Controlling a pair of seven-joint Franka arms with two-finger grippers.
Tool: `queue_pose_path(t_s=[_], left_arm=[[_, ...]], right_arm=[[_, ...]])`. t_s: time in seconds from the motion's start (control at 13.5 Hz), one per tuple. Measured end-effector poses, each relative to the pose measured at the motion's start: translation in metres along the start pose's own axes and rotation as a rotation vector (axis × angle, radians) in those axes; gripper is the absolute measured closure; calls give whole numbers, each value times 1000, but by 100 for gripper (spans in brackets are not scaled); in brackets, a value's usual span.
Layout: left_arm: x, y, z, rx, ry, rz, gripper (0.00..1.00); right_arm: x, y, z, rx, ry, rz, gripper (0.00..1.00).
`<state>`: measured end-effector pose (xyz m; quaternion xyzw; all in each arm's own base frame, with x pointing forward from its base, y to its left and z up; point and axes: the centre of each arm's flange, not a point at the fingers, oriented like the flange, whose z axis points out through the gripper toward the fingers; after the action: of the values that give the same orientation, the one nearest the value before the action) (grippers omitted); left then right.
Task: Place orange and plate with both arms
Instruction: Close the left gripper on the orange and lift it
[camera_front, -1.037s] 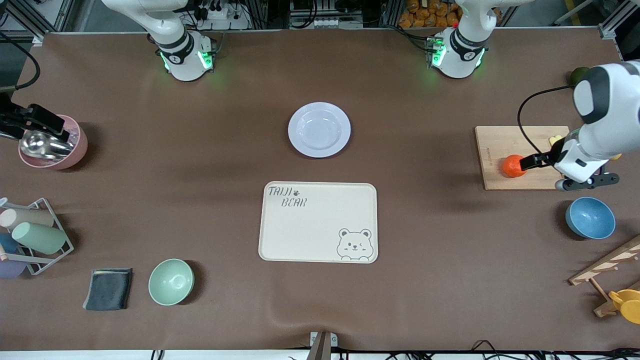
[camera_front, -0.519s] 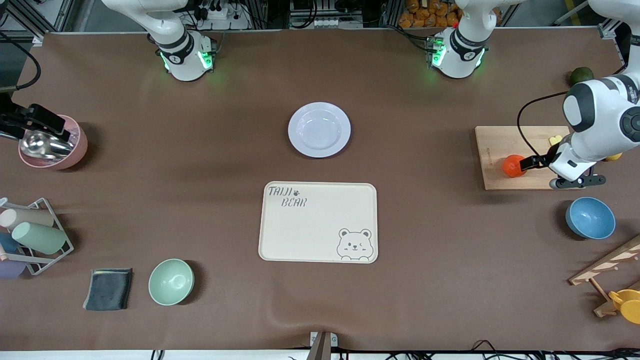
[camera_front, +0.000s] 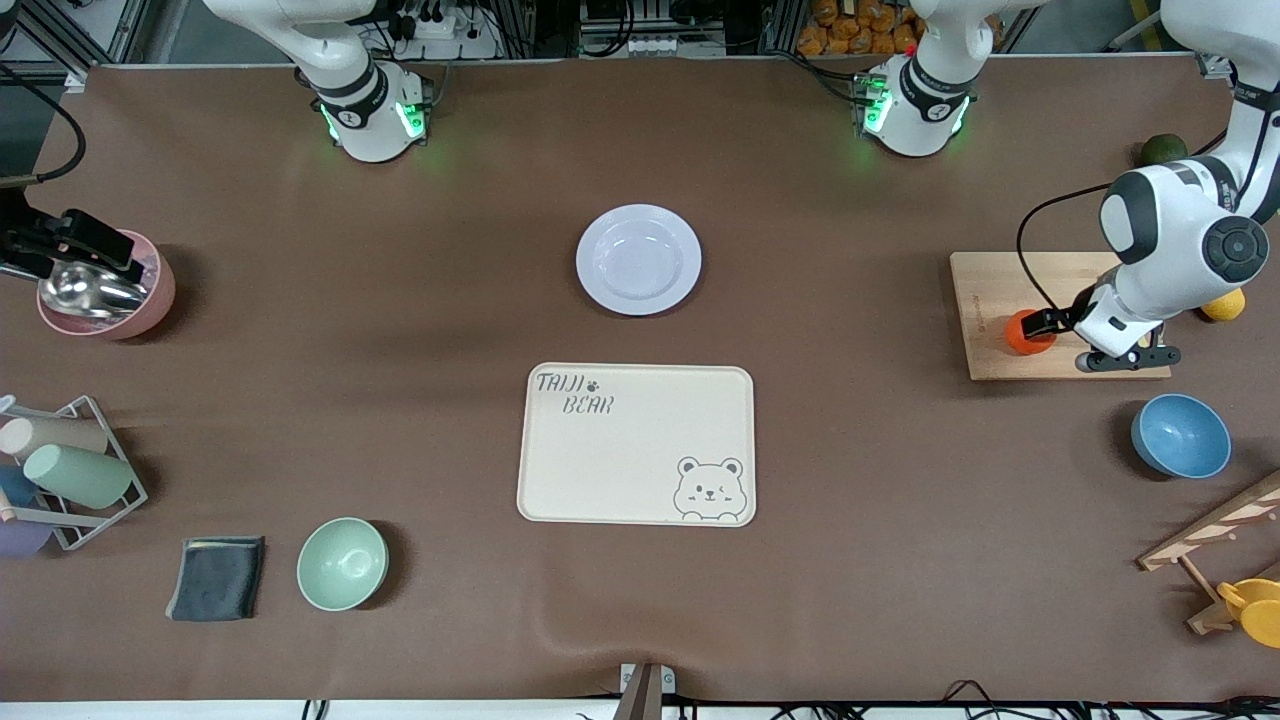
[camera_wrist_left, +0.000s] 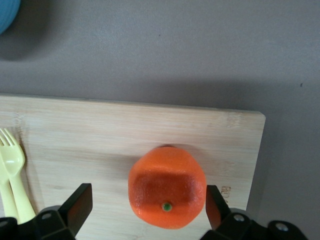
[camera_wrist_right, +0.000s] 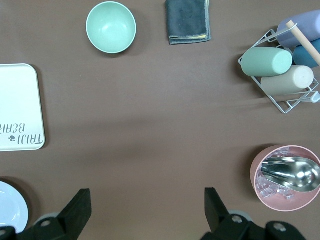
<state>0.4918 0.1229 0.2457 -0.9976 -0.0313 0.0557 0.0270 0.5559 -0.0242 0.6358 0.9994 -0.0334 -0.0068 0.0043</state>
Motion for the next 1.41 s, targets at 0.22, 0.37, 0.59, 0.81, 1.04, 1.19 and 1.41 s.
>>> queue_pose_path(t_s=[0.22, 0.37, 0.59, 0.81, 1.04, 1.19, 1.41], left_arm=[[-2, 1, 5, -2, -10, 1, 0], [-3, 1, 12, -3, -23, 2, 0], [-4, 3, 21, -5, -39, 4, 0], [-4, 3, 29, -6, -47, 5, 0], [-4, 5, 35, -7, -53, 7, 3], [-4, 6, 41, -8, -55, 9, 12], [-2, 11, 41, -9, -47, 19, 27]], right_arm=[[0, 0, 0, 0, 0, 0, 0], [0, 0, 0, 0, 0, -1, 0], [0, 0, 0, 0, -1, -1, 0], [0, -14, 1, 1, -3, -31, 0], [-1, -34, 2, 0, -3, -65, 0], [-1, -35, 2, 0, -2, -67, 0], [0, -38, 3, 0, -4, -73, 0]])
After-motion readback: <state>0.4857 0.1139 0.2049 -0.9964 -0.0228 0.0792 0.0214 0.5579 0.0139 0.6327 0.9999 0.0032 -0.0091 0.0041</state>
